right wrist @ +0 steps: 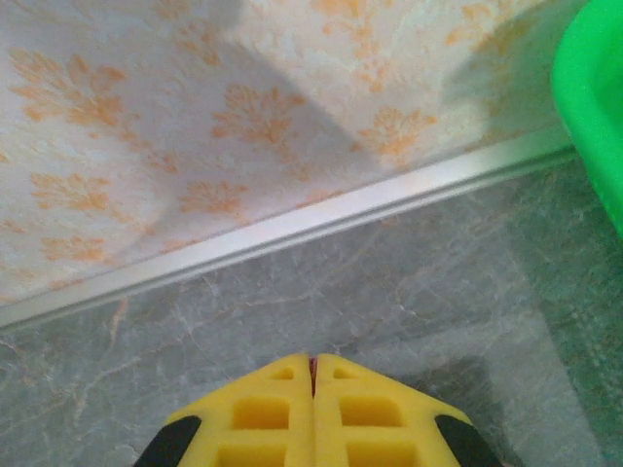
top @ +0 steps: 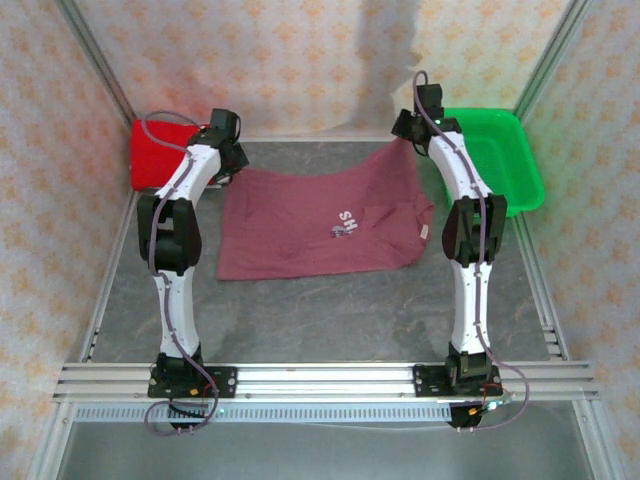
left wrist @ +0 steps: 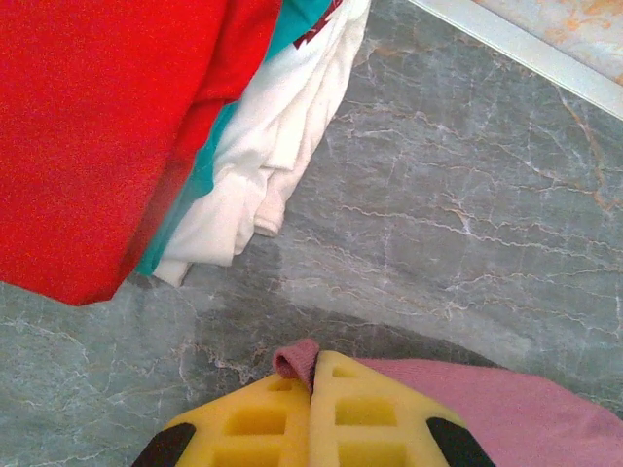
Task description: Fold and stack the t-shirts
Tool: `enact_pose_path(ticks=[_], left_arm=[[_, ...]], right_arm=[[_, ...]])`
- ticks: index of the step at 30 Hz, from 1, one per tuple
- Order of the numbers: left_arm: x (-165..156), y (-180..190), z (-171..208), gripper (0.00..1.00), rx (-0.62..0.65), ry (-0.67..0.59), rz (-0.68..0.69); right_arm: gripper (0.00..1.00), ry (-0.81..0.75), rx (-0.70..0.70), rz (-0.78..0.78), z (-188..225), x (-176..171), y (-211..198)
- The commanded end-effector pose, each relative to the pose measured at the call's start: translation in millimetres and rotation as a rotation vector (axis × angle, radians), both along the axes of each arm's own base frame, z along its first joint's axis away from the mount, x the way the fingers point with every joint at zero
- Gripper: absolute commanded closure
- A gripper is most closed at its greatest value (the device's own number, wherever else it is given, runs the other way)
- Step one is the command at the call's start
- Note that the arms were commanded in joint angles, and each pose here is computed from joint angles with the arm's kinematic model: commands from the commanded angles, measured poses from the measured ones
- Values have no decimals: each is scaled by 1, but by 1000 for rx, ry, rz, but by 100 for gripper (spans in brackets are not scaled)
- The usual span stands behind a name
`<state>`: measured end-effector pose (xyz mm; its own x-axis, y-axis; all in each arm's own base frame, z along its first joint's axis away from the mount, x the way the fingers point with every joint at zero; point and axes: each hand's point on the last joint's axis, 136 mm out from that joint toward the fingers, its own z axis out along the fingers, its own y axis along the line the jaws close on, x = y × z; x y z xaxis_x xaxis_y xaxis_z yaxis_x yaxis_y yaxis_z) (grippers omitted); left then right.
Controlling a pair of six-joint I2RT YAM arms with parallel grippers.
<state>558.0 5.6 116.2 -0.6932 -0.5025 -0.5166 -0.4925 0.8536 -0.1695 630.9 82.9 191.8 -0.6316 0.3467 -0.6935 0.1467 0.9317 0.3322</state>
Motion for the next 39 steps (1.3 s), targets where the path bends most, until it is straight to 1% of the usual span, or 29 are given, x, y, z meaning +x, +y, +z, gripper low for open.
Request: enact_pose_path(ticks=[1,8,12,17,20,21,26,29,34,39], left_arm=[[-15,12,-2,100,57,23,4],[-45,23,-8,100,134,30,-13],[-53,28,-3,100,168,17,-14],[-66,32,0,100,182,-7,4],[-76,31,-15,100,175,15,-3],[-79,31,-5,100,178,-2,-2],[-93,40,-18,100,226,68,2],[-93,39,-20,100,218,74,-8],[-99,37,-17,100,203,68,-8],[-112,36,-25,100,198,102,-7]], right_arm=[[100,-27,-3,5,16,-19,-4],[100,-118,16,-11,31,-63,-11],[100,-132,4,9,39,-74,-11],[100,-143,12,24,41,-88,-10],[100,-144,21,15,36,-101,-12],[100,-140,22,12,33,-105,-13],[100,-112,45,8,16,-122,-13],[100,-102,67,14,12,-132,-11],[100,-108,89,24,16,-150,-10],[100,-94,113,39,15,-168,-7]])
